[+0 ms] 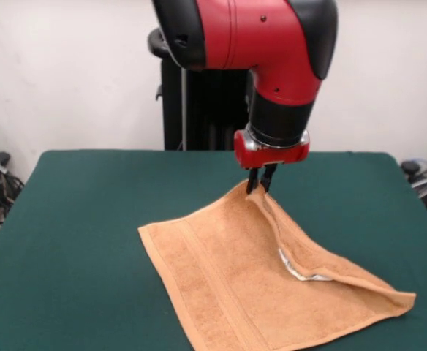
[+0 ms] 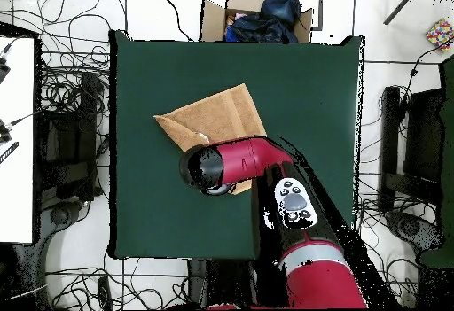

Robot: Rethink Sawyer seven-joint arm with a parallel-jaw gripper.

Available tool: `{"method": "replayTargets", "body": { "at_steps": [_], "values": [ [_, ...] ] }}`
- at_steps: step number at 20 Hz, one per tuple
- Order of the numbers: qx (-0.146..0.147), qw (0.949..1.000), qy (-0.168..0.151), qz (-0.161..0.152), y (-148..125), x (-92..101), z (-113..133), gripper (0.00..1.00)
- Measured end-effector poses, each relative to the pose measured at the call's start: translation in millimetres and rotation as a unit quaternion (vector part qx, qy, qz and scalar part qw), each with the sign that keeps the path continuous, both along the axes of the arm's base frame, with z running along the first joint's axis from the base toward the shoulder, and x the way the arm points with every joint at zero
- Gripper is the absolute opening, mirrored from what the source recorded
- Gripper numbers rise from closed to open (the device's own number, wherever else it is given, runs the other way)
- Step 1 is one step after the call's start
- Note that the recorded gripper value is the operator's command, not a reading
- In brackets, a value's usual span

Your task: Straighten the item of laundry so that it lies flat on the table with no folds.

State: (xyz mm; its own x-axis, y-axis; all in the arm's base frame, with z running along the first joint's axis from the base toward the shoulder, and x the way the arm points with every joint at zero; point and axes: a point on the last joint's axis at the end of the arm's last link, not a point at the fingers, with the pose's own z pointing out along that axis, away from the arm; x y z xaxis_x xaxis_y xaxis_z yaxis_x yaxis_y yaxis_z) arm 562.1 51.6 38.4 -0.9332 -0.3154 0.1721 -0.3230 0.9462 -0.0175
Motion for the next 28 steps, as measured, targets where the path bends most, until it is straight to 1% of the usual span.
{"method": "replayTargets", "body": {
  "at_steps": [10,15,17,21,22,28],
  "values": [
    [0.001,1.0,0.001,-0.003,-3,-2.8,1,0.0],
    [0.003,1.0,0.002,-0.003,-5,-15.1,6,0.0],
    [0.005,1.0,0.002,0.0,-2,-24.5,12,0.0],
    [0.007,1.0,0.003,0.003,3,-32.6,18,0.0],
    [0.008,0.9999,0.006,0.007,9,-38.6,22,0.0],
    [0.008,0.9997,0.008,0.023,27,-48.1,29,0.0]
  ]
}}
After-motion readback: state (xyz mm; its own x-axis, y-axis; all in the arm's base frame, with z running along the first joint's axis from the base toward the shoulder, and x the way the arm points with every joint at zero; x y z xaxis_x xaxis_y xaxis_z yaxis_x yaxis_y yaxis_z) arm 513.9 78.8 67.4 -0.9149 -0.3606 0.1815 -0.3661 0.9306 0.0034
